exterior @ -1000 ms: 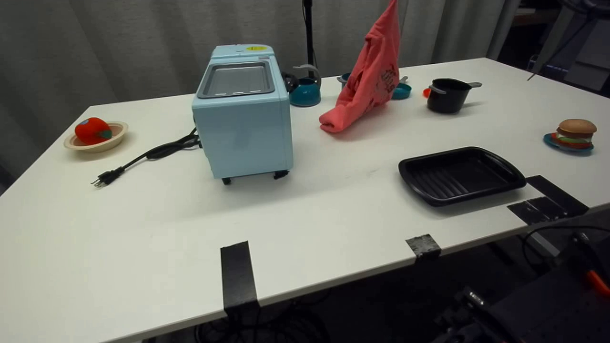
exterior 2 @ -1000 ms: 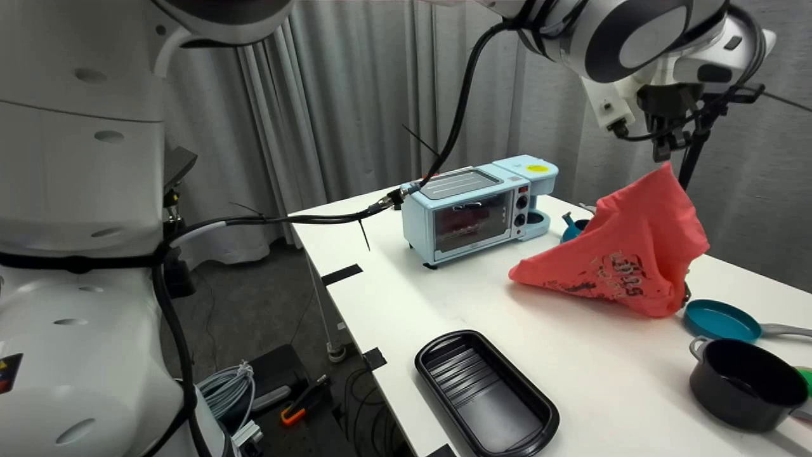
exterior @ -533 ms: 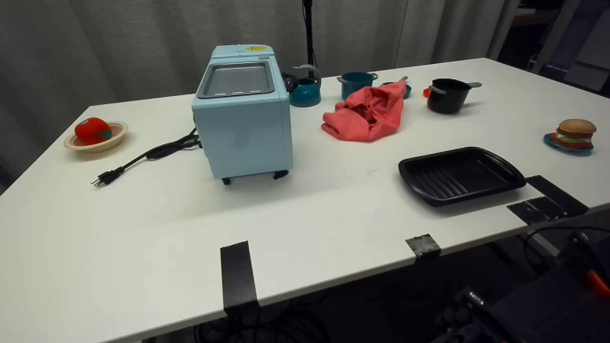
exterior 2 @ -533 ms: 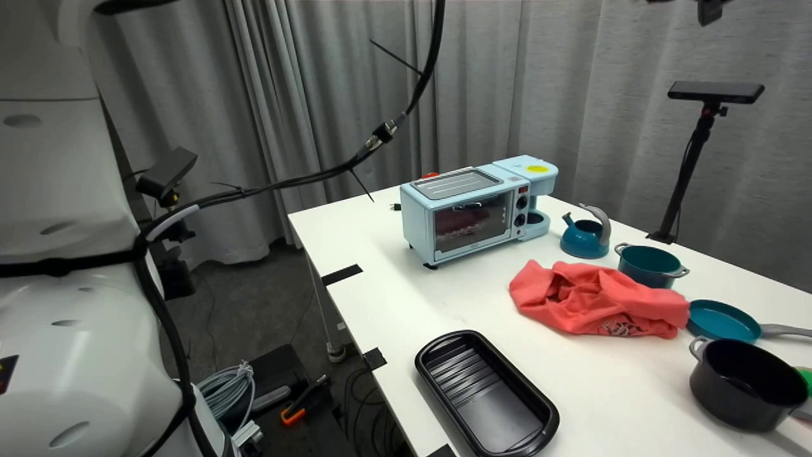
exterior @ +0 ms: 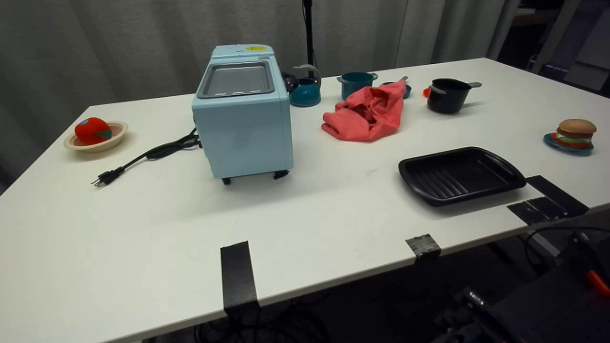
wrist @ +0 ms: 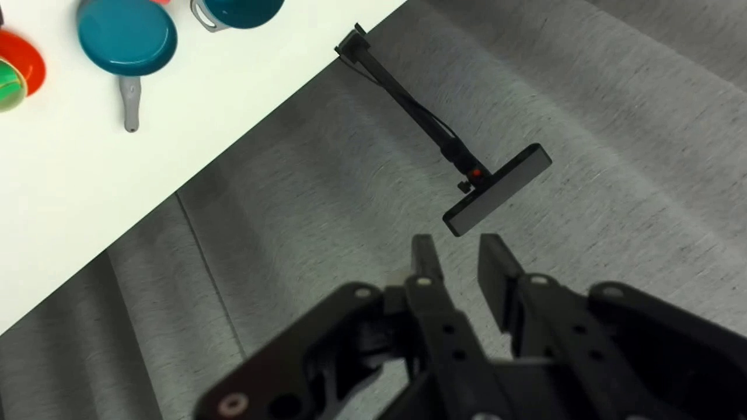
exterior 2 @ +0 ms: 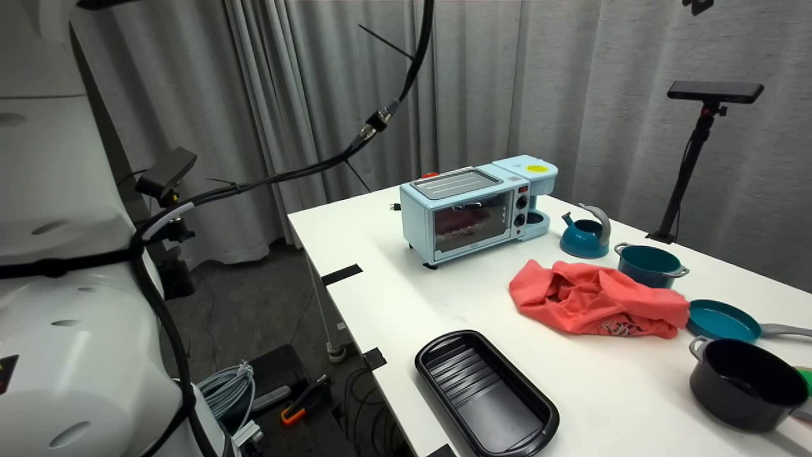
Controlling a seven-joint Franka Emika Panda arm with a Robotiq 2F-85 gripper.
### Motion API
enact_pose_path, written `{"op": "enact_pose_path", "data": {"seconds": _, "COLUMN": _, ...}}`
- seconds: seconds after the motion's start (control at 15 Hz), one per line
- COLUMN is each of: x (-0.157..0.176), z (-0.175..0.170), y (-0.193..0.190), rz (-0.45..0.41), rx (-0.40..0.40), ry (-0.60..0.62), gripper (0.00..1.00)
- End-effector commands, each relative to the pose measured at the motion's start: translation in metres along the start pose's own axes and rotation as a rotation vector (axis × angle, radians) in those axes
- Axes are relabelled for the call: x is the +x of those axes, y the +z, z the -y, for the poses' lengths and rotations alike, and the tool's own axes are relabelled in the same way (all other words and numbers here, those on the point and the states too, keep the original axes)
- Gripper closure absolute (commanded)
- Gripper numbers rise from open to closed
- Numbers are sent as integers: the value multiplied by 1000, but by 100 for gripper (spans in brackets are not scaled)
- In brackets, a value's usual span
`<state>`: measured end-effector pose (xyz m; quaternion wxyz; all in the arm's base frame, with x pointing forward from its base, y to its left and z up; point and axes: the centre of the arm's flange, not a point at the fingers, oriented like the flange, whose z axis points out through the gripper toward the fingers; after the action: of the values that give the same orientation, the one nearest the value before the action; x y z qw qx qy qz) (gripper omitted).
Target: Unfold the orange cloth
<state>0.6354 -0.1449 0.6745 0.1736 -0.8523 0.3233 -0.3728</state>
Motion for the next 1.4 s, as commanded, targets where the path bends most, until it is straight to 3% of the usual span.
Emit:
{"op": "enact_pose_path", "data": {"seconds": 0.0, "x": 0, "z": -1, "y": 2, "rz": 3, "rx": -2, "ry": -3, "gripper": 73}}
{"op": "enact_pose_path", "data": {"seconds": 0.07, "x": -1, "z": -1, "y": 2, "rz": 4, "rx": -2, "ry": -4, "gripper": 48}}
{"op": "enact_pose_path", "data": {"seconds": 0.2, "x": -11, "z": -10, "y": 31, "rz": 41, "rx": -22, "ry": 9, "gripper": 41}}
{"op": "enact_pose_path", "data": {"seconds": 0.53, "x": -68, "z": -41, "y": 132, "rz": 203, "rx": -116, "ry": 43, "gripper": 2}}
{"op": "enact_pose_path", "data": {"seconds": 0.87, "x": -129, "z": -74, "y": 215, "rz": 309, "rx": -256, "ry": 47, "gripper": 0}}
{"op": "enact_pose_path", "data": {"seconds": 1.33, "x": -177, "z": -96, "y": 283, "rz": 382, "rx": -392, "ry": 43, "gripper": 0}}
